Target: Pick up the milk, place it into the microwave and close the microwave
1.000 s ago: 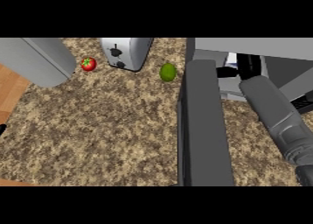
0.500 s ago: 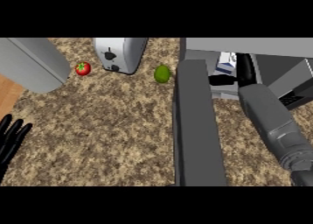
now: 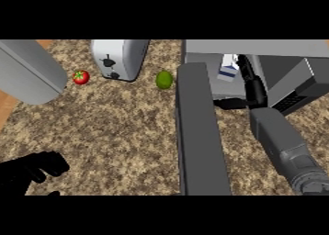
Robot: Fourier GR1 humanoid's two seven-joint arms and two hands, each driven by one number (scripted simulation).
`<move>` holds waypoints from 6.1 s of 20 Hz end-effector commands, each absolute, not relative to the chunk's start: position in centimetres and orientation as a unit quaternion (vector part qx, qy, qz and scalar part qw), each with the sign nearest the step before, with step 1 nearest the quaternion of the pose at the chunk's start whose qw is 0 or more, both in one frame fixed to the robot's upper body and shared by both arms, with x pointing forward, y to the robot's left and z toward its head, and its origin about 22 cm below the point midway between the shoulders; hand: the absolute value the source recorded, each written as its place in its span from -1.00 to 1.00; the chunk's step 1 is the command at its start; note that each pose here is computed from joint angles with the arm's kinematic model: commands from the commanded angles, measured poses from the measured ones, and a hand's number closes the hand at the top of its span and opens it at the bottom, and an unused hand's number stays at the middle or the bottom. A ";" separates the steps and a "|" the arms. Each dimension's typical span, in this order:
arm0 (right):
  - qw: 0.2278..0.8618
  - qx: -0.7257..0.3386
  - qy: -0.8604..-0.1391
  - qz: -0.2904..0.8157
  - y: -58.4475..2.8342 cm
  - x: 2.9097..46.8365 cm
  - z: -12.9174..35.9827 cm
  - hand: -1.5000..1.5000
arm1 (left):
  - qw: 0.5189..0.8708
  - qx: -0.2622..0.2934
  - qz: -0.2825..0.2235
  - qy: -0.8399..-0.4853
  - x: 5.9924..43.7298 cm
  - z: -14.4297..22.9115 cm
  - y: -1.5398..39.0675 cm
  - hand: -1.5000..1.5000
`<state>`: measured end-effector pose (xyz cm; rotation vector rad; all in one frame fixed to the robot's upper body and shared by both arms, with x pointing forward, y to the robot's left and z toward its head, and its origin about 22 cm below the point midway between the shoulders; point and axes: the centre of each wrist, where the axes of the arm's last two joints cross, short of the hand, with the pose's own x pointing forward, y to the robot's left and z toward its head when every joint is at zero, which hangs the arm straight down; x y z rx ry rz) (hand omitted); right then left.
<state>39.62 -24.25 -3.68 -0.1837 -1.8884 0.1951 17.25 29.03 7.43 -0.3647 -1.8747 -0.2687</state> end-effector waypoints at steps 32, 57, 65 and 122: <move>0.585 -0.008 -0.809 0.049 -35.4 20.1 -10.8 -1.00 | 0.591 -0.208 -0.333 -0.704 25.4 1.4 9.7 1.00; 0.500 0.128 -0.848 0.119 -35.1 19.4 1.4 -1.00 | 0.582 -0.160 -0.277 -0.748 26.9 -4.6 2.8 1.00; 0.491 0.144 -0.845 0.153 -35.3 20.5 3.9 -1.00 | 0.579 -0.139 -0.197 -0.779 28.0 -2.8 2.0 1.00; 0.422 0.115 -0.882 0.175 -38.7 28.0 13.5 -1.00 | 0.608 -0.034 0.010 -0.793 34.3 2.7 0.8 -1.00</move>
